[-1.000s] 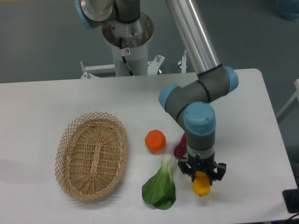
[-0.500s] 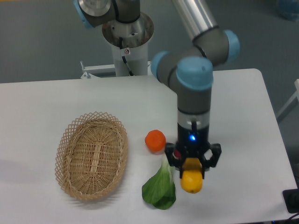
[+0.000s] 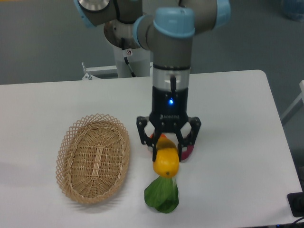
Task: Pick up the mango from the table
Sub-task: 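Lift the grasped mango up off the table, then hold the mango raised above the table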
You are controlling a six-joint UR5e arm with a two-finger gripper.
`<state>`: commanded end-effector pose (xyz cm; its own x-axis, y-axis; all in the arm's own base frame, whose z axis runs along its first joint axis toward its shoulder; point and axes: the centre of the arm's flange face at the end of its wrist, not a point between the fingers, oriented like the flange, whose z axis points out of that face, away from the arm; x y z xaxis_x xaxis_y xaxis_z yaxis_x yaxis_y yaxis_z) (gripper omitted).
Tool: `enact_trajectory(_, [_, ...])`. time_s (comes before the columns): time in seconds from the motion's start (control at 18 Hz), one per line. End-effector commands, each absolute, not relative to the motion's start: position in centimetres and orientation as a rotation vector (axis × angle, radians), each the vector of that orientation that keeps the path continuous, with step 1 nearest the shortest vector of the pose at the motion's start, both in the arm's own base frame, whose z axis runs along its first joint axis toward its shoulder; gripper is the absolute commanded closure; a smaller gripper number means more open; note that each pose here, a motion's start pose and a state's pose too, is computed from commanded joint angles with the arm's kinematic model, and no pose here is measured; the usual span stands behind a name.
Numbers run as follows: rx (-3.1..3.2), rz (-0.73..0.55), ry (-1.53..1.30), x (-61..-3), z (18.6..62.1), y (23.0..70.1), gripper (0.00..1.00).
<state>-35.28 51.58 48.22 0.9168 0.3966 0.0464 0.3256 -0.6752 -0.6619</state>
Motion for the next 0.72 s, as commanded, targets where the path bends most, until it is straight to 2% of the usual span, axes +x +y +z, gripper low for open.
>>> enact_trajectory(0.72, [-2.368, 0.138, -0.498, -35.22, 48.36, 51.19, 0.45])
